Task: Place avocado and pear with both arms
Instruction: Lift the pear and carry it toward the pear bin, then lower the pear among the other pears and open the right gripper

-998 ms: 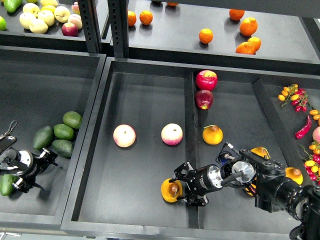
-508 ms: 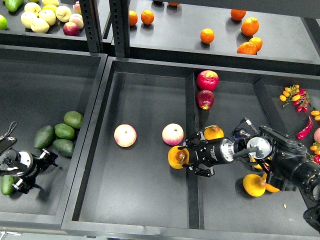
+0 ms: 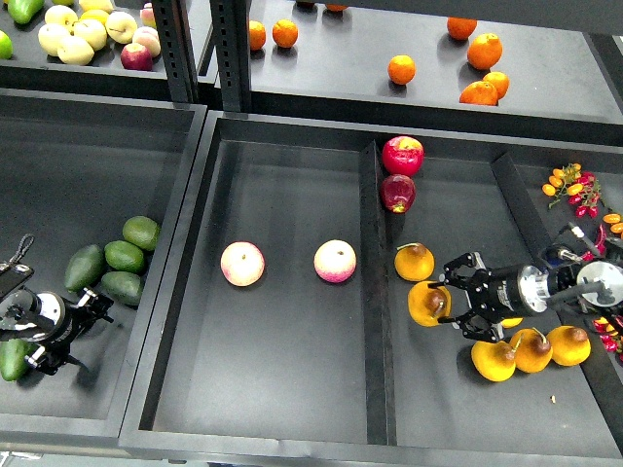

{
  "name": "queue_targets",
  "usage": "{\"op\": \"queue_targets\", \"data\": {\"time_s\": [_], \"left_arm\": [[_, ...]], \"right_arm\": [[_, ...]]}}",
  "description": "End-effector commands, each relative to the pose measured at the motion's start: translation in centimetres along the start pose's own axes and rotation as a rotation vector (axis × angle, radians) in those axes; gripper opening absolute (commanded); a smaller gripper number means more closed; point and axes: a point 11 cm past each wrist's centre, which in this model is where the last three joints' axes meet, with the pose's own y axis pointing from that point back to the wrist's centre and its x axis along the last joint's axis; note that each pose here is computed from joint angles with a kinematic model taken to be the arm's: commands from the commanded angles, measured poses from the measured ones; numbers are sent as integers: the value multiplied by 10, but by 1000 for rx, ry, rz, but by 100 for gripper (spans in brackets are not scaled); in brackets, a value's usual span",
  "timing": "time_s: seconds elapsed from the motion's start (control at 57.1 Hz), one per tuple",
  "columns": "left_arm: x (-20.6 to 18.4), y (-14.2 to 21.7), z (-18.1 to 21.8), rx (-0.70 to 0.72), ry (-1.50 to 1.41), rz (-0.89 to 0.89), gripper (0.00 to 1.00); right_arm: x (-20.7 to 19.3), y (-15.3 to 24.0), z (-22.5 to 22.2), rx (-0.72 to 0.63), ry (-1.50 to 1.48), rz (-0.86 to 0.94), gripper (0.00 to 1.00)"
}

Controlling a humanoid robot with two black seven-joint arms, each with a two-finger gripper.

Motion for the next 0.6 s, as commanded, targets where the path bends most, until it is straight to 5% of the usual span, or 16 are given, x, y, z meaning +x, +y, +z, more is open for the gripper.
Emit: {"op": "queue_targets", "data": {"time_s": [0.0, 0.578], "left_arm": [[1, 0, 0, 0, 1, 1, 92], [-2, -1, 0, 0, 0, -4, 93]], "right_arm": [[0, -8, 17, -29, -17, -6, 30], [-3, -40, 65, -117, -57, 1, 32]]}}
